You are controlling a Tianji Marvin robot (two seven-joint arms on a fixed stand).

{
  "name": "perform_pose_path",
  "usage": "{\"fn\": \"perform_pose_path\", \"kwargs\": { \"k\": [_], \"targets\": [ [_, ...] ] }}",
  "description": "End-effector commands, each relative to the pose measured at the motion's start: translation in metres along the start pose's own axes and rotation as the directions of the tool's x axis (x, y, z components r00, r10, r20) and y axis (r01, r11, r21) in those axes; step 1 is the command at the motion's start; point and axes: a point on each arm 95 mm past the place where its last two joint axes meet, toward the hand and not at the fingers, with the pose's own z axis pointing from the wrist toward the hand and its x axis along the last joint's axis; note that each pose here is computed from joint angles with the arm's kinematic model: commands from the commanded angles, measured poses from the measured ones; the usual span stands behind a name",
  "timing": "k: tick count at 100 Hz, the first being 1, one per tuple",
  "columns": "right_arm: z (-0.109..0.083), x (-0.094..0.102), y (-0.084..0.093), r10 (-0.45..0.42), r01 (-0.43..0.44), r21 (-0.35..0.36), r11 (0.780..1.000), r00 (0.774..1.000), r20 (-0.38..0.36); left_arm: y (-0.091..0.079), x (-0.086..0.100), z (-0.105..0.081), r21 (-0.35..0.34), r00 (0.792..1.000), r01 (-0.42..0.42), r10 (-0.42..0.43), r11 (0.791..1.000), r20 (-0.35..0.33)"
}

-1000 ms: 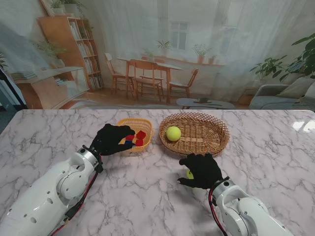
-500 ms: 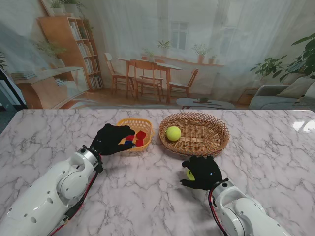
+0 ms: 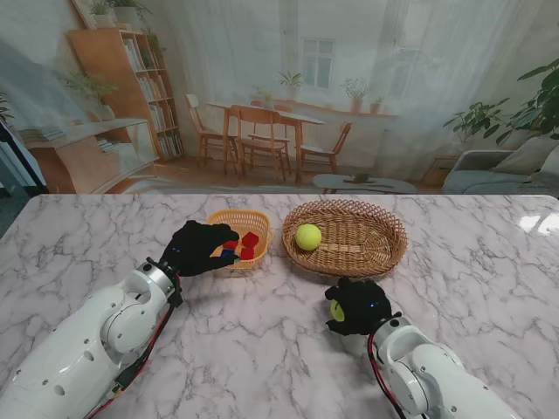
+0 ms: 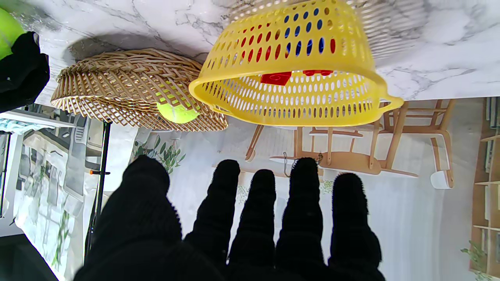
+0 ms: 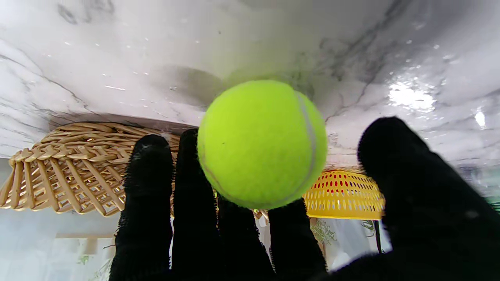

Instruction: Sort the blocks and the balls into two baskets

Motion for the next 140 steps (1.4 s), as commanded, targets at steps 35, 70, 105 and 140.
{"fn": "perform_pose_path", "kwargs": {
  "k": [35,70,105,140],
  "targets": [
    [-0.001,0.001,-0.009,-0.007,0.006,0.041,0.999,0.999,0.032,0.002,0.001,0.001,-0.027,1.000,-0.003,0.003,1.000,0.000],
    [0.000,0.005,-0.011,-0.002,0.000,0.049,0.999,0.999,0.039,0.003,0.000,0.002,-0.029,1.000,-0.002,0.002,1.000,0.001],
    [-0.017,0.011,0.024,0.014,-0.015,-0.068,0.998,1.000,-0.016,0.002,-0.002,0.001,-0.024,1.000,0.001,-0.001,1.000,0.008],
    [-0.018,-0.003,0.059,-0.029,0.022,-0.164,0.986,0.999,-0.044,0.002,-0.003,0.001,-0.023,1.000,0.004,-0.004,1.000,0.011]
  ]
}}
